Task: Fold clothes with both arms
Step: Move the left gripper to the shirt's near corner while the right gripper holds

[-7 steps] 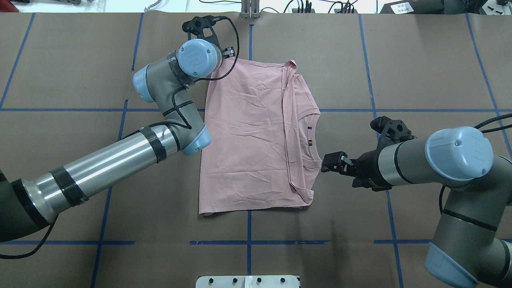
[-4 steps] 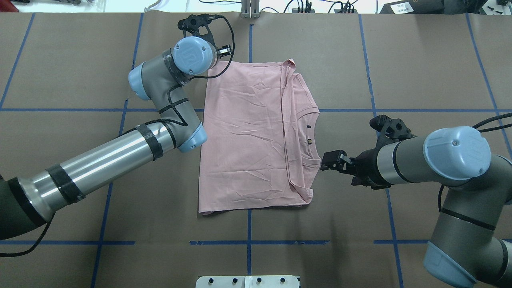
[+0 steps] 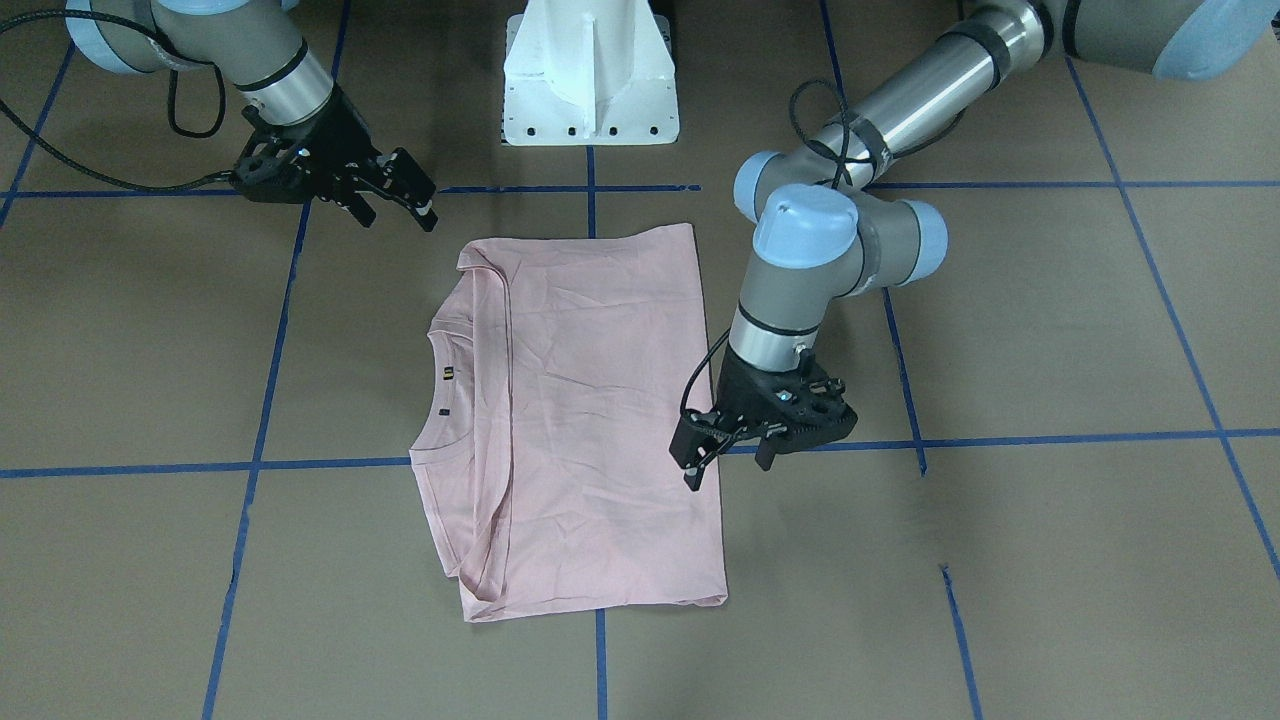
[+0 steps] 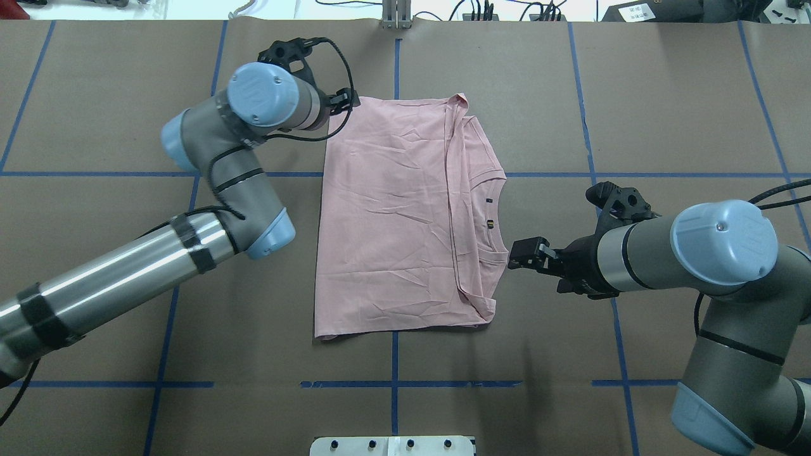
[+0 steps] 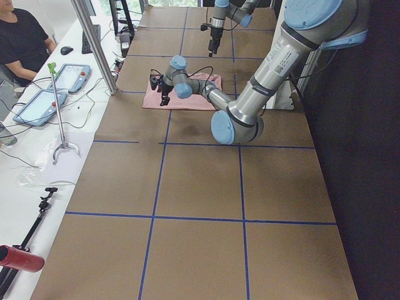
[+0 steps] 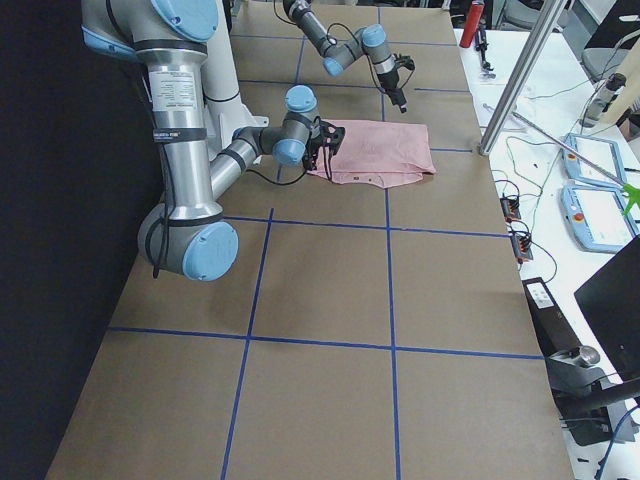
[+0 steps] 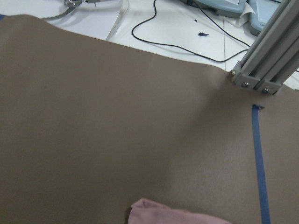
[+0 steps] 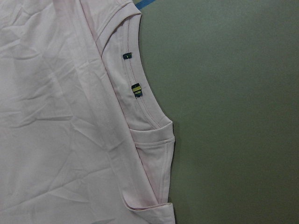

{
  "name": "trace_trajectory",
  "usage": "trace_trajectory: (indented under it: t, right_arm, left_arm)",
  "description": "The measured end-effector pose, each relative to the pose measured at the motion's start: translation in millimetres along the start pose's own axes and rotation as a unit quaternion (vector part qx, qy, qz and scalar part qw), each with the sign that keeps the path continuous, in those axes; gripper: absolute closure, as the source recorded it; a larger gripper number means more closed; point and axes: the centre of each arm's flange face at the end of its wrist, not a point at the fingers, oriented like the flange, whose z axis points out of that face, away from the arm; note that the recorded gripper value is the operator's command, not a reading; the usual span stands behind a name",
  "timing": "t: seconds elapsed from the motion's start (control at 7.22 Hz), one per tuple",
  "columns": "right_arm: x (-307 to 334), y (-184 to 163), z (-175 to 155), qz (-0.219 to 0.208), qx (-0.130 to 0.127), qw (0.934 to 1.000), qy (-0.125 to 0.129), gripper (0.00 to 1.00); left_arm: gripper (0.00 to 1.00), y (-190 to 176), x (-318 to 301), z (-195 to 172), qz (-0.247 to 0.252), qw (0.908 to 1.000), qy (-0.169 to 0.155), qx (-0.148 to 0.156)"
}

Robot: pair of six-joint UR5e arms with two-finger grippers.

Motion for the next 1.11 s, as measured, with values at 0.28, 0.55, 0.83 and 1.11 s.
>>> trace_trajectory:
  t: [0.28, 0.55, 0.83, 1.11]
  right_arm:
    - [-1, 0, -1, 0.0, 0.002, 1.0, -0.001, 0.0]
    - [-1, 0, -1, 0.0, 0.002, 1.0, -0.001, 0.0]
    - [-1, -1, -1, 0.001, 0.003, 1.0, -0.002, 0.0]
    - [-1, -1, -2, 0.001, 0.004, 1.0, -0.002, 0.0]
  left_arm:
    - [0.0, 77, -25, -40, -0.08, 0.9946, -0.041, -0.051]
    - [0.0, 168, -42, -55, -0.136, 0.9828, -0.09, -0.087]
    - [0.0, 230, -53, -55, -0.152, 0.9761, -0.118, -0.101]
    - [0.0, 247, -59, -52, -0.154, 0.9743, -0.128, -0.104]
